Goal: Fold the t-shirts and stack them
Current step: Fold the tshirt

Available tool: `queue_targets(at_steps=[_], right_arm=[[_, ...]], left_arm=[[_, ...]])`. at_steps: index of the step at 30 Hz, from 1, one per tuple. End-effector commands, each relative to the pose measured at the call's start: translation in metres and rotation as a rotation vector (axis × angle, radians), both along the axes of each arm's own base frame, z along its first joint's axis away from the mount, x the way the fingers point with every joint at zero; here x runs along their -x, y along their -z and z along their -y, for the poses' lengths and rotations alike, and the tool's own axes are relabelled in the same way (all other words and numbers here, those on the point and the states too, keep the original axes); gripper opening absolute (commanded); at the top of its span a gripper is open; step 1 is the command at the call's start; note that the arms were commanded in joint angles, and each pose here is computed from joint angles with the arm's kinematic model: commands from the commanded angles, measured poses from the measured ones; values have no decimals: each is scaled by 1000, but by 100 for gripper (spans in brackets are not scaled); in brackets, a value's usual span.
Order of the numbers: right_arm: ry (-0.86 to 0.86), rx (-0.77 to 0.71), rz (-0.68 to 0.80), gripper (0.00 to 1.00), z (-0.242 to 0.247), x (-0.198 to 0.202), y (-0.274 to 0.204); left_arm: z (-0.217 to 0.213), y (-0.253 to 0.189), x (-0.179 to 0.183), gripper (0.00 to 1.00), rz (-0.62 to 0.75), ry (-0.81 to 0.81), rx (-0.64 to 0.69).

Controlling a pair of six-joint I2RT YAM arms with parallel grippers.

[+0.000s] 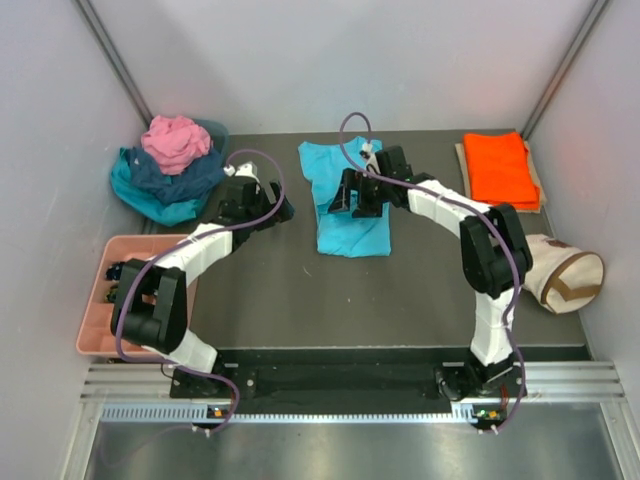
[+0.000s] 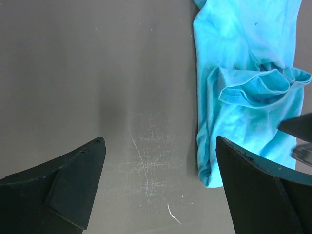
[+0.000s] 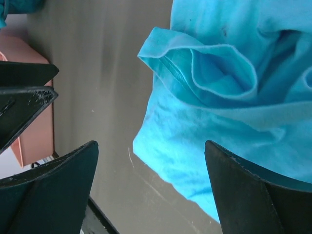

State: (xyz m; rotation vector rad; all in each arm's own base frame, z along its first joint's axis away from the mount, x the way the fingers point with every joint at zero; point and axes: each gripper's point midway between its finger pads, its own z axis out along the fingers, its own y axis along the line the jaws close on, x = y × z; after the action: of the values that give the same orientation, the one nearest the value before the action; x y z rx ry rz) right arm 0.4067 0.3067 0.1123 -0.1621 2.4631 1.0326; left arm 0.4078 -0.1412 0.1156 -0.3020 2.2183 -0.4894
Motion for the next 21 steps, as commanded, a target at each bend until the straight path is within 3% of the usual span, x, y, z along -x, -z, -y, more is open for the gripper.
queue_targets(at_steps=[1,21], right_arm=[[-38,-83,37,89,-24,-19,-12],[10,-34,60,90,-38,-77,17]], left_arm=[[1,-20,-4,99,72,-13,26],[0,-1,-6,99,27,-10,0]])
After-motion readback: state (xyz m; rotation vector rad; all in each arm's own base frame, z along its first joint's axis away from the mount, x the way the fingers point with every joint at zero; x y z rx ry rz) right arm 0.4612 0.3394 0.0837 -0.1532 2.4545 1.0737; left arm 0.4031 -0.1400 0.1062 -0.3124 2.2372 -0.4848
